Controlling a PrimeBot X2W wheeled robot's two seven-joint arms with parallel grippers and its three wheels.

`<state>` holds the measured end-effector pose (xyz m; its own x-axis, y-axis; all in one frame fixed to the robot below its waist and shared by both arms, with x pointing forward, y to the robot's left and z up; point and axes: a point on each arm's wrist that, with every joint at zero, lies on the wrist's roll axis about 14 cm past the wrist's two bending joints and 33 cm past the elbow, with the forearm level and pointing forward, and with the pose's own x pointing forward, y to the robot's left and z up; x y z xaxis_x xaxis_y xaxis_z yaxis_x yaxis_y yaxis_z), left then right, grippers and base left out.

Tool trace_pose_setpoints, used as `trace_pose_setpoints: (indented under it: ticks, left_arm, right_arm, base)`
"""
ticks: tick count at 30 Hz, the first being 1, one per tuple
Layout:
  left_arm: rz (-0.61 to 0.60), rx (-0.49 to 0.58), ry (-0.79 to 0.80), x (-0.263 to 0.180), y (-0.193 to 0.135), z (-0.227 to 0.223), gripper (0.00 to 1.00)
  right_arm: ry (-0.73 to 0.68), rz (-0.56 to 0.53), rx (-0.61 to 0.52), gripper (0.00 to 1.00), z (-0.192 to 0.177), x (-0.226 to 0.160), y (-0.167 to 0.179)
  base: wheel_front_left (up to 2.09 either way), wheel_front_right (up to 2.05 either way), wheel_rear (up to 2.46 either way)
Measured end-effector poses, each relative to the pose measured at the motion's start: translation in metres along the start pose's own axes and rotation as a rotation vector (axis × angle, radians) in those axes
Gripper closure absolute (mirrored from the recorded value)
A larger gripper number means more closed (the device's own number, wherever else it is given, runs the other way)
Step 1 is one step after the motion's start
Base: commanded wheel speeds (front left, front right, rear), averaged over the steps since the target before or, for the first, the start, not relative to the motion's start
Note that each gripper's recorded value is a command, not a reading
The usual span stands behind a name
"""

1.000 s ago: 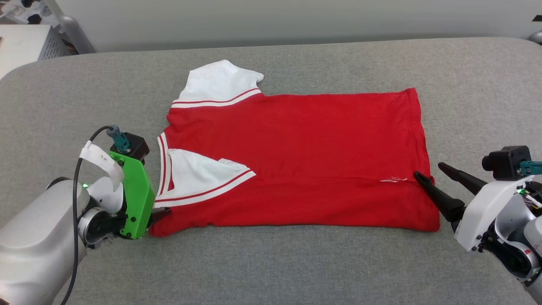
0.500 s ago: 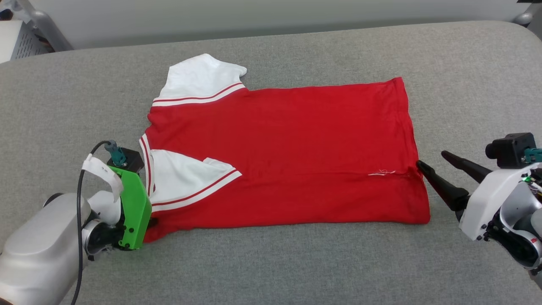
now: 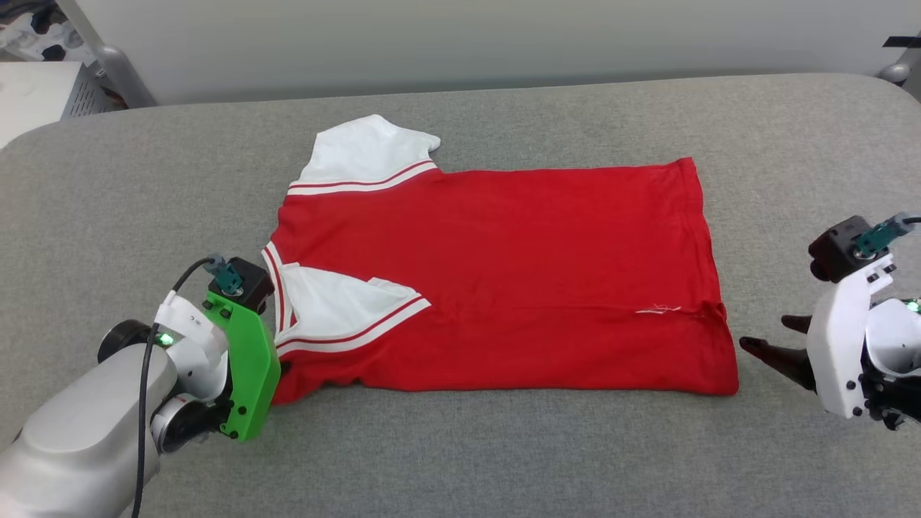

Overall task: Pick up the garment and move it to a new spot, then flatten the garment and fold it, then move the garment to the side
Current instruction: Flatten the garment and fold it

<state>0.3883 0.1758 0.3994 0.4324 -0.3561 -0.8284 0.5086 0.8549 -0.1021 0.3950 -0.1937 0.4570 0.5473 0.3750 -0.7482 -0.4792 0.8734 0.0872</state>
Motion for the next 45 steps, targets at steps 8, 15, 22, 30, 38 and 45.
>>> trace_pose_setpoints:
  ticks: [8, 15, 22, 30, 38, 45]
  left_arm:
    - [-0.001, 0.03, -0.019, 0.002, 0.0, 0.004, 1.0]
    - [-0.008, 0.032, -0.022, 0.01, 0.002, 0.004, 1.0]
    - [-0.007, 0.022, -0.021, 0.012, 0.004, 0.001, 1.0]
    - [0.009, 0.016, -0.049, 0.0, 0.003, -0.001, 1.0]
    - [0.003, 0.024, -0.069, -0.023, -0.01, -0.014, 1.0]
    - [-0.01, 0.009, -0.067, -0.037, -0.023, -0.029, 1.0]
  right_arm:
    - [0.205, 0.016, 0.016, 0.0, -0.035, 0.032, 0.005]
    - [0.285, 0.034, 0.021, 0.0, -0.057, 0.065, 0.014]
    - [0.283, 0.045, 0.026, 0.47, -0.066, 0.077, 0.018]
    - [0.139, 0.057, 0.057, 1.0, -0.045, 0.067, 0.027]
    - [0.013, 0.067, 0.047, 1.0, -0.032, 0.03, 0.035]
    - [0.013, 0.04, 0.05, 1.0, -0.046, 0.001, 0.026]
  base:
    - [0.0, 0.0, 0.0]
    - [0.0, 0.0, 0.0]
    - [0.0, 0.0, 0.0]
    - [0.0, 0.0, 0.0]
    - [0.0, 0.0, 0.0]
    - [0.0, 0.0, 0.0]
